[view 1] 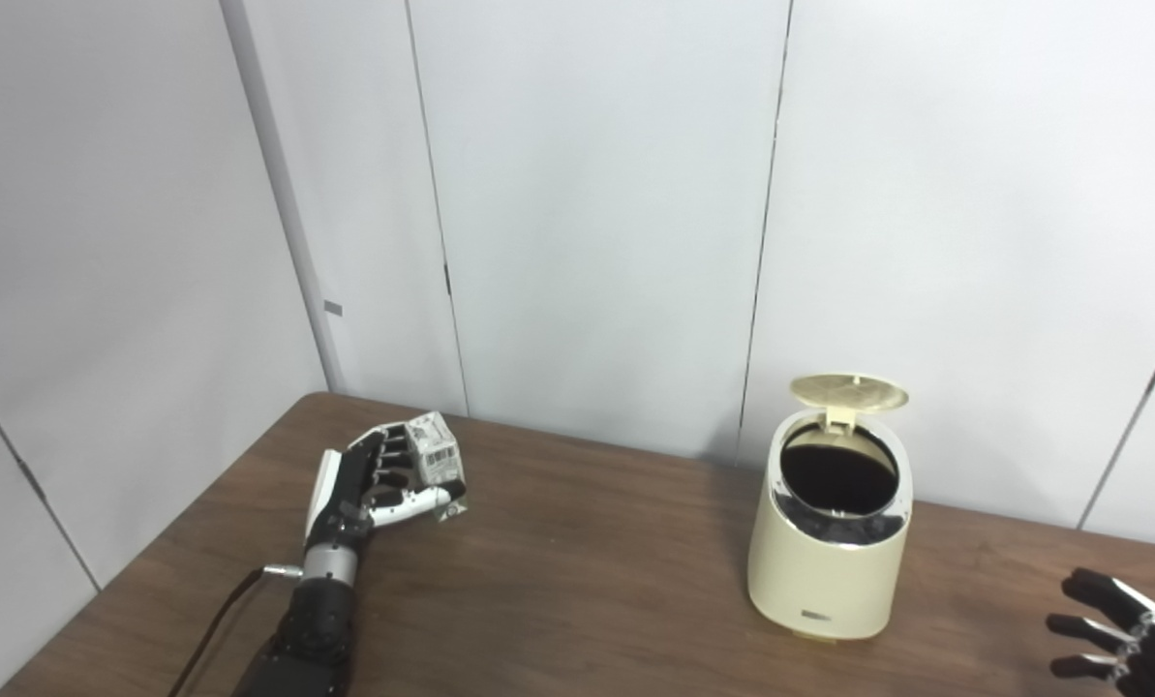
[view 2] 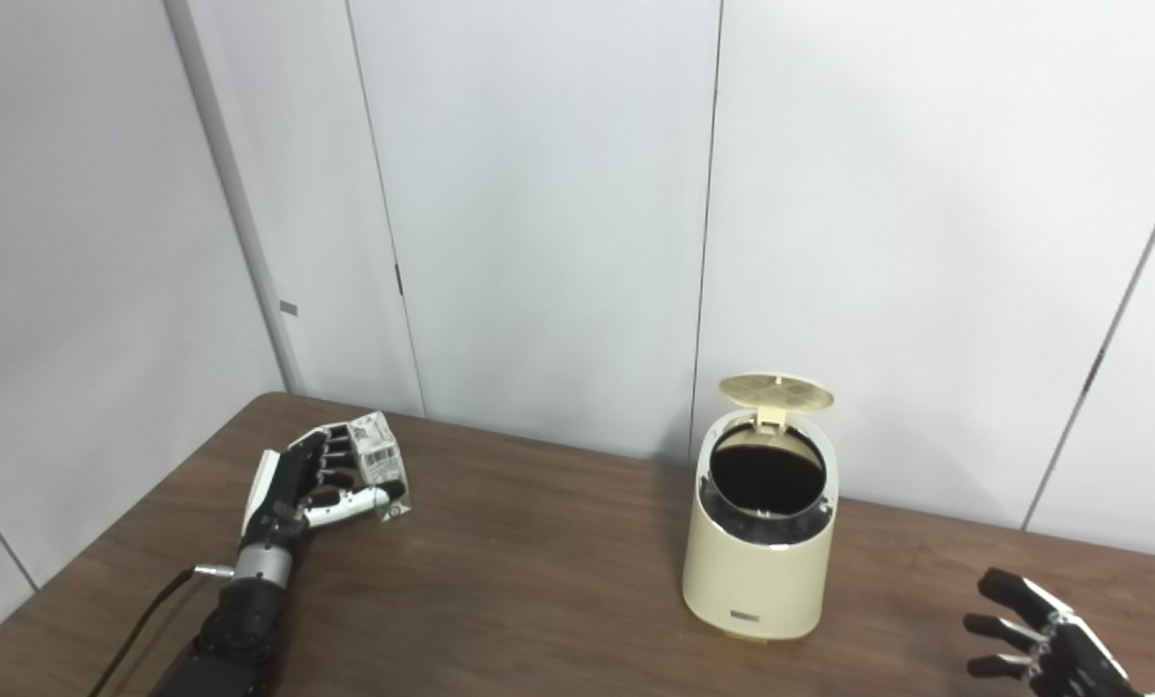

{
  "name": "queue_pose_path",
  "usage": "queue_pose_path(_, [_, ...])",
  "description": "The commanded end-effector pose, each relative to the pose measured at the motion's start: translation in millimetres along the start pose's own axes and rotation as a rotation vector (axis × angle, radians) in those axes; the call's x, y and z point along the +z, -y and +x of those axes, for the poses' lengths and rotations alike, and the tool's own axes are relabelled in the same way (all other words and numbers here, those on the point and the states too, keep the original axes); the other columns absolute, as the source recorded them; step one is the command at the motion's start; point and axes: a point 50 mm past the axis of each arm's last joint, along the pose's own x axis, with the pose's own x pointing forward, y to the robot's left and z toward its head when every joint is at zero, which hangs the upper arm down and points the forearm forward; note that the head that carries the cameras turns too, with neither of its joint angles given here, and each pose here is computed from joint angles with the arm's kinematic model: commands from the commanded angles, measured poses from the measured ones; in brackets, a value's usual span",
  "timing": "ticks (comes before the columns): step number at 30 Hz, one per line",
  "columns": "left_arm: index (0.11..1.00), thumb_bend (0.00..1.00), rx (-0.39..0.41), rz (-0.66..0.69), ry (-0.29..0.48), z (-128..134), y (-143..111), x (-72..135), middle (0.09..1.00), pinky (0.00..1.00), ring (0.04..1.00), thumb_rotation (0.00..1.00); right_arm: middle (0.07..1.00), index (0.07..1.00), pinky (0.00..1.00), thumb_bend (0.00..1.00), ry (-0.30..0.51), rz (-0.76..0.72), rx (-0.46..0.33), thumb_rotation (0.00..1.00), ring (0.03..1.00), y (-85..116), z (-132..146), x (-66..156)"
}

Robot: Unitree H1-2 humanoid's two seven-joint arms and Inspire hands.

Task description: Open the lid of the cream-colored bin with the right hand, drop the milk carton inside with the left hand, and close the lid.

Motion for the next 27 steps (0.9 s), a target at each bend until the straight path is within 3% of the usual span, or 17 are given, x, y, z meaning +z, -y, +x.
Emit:
queue_pose_path(1, [0.708,0.99,0.048,-0.055,0.054,19.6,-1.6,23.0,0.690,0.60,0.663,0.21,0.807,0.790,0.55,0.76,0.068,-0.003,-0.004,0.15,0.709,2.0,8.2,17.0])
queue_pose_path(4, [0.685,0.98,0.074,-0.108,0.014,21.3,5.0,26.0,0.676,0.55,0.637,0.18,0.812,0.794,0.55,0.74,0.072,-0.007,-0.003,0.14,0.713,2.2,7.4,18.2])
queue_pose_path(10, [0.547,0.87,0.175,-0.179,0.045,24.4,13.4,31.1,0.531,0.42,0.495,0.05,0.820,0.803,0.55,0.71,0.071,-0.016,-0.007,0.10,0.713,1.3,5.4,20.3])
queue_pose_path(11, [0.517,0.70,0.184,-0.180,0.053,24.7,13.9,31.6,0.516,0.40,0.475,0.05,0.819,0.804,0.54,0.71,0.069,-0.017,-0.008,0.10,0.712,1.2,5.4,20.6])
queue_pose_path(12, [0.499,0.60,0.190,-0.185,0.061,25.3,14.1,32.2,0.507,0.38,0.462,0.05,0.819,0.804,0.54,0.70,0.070,-0.019,-0.008,0.10,0.711,1.1,5.5,20.9])
queue_pose_path(14, [0.486,0.54,0.193,-0.191,0.071,26.3,14.1,33.4,0.489,0.37,0.433,0.01,0.820,0.805,0.55,0.69,0.070,-0.022,-0.008,0.09,0.714,0.8,5.9,21.5])
queue_pose_path(23, [0.479,0.52,0.188,-0.186,0.106,27.5,14.6,41.0,0.491,0.37,0.422,0.00,0.827,0.814,0.57,0.66,0.069,-0.012,-0.008,0.04,0.727,-4.3,7.9,25.0])
queue_pose_path(27, [0.479,0.52,0.152,-0.199,0.165,26.8,17.4,54.3,0.490,0.36,0.423,0.00,0.843,0.829,0.60,0.65,0.070,0.002,-0.006,0.00,0.748,-10.2,9.8,27.5])
